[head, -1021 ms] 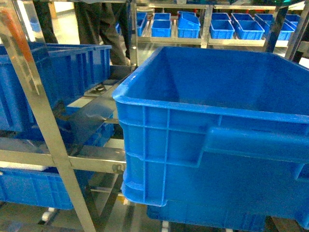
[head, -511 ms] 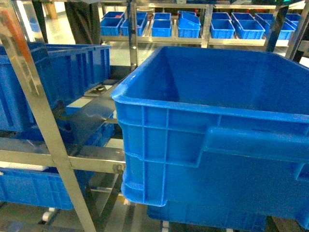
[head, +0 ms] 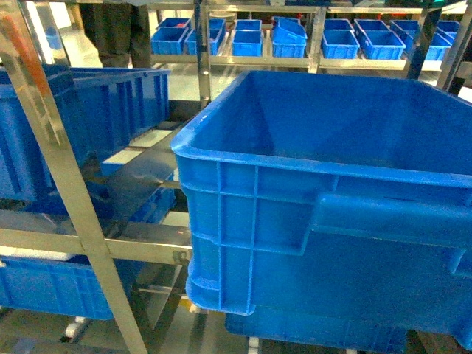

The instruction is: Pick red block from blue box to shelf

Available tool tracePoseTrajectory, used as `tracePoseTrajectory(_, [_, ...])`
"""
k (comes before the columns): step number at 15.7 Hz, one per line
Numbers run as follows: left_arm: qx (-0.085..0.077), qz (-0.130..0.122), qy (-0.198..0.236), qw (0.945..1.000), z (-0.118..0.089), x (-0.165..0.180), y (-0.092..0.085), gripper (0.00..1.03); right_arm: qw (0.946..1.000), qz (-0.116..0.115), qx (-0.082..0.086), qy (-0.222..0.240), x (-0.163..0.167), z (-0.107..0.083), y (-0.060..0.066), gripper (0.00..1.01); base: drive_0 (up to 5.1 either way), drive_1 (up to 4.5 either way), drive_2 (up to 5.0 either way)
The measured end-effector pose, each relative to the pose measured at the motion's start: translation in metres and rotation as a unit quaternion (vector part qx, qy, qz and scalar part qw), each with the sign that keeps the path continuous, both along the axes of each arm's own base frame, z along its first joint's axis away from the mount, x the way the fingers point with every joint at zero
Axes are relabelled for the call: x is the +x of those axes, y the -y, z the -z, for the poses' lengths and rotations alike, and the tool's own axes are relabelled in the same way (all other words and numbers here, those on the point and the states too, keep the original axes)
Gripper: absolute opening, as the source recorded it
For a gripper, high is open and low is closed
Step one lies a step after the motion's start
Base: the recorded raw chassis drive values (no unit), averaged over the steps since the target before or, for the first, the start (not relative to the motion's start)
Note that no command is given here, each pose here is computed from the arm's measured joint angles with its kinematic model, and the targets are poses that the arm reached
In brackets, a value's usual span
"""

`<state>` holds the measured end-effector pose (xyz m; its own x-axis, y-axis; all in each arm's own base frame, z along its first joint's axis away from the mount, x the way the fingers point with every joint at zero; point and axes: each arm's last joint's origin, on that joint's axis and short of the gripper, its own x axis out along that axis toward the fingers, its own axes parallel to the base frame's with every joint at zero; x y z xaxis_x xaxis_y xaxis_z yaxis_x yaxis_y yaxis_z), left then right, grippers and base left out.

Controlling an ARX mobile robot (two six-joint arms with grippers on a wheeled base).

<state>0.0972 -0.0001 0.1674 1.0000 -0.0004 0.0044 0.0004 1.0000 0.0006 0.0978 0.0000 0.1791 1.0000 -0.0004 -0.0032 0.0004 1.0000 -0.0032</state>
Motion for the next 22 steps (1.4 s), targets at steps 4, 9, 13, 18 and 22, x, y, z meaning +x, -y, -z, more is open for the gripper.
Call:
tracePoseTrajectory(4, [0.0,0.0,0.0,1.0,0.0,0.0,0.0,0.98,1.0,0.0,0.0,0.0,0.0,0.0,0.0,0.98,0.0,0.0,0.0])
tracePoseTrajectory(9, [0.0,0.0,0.0,1.0,0.0,0.0,0.0,0.98,1.0,0.0,0.0,0.0,0.0,0.0001,0.0,0.98,0.0,0.0,0.0])
tracePoseTrajectory(13, [0.0,0.0,0.0,1.0,0.0,0.0,0.0,0.98,1.0,0.0,0.0,0.0,0.0,0.0001,0.0,0.98,0.0,0.0,0.0])
tracePoseTrajectory(18, [0.0,0.0,0.0,1.0,0.0,0.0,0.0,0.98,1.0,0.0,0.0,0.0,0.0,0.0001,0.0,0.98,0.0,0.0,0.0])
tracePoseTrajectory(22, [0.0,0.0,0.0,1.0,0.0,0.0,0.0,0.98,1.0,0.0,0.0,0.0,0.0,0.0001,0.0,0.98,0.0,0.0,0.0])
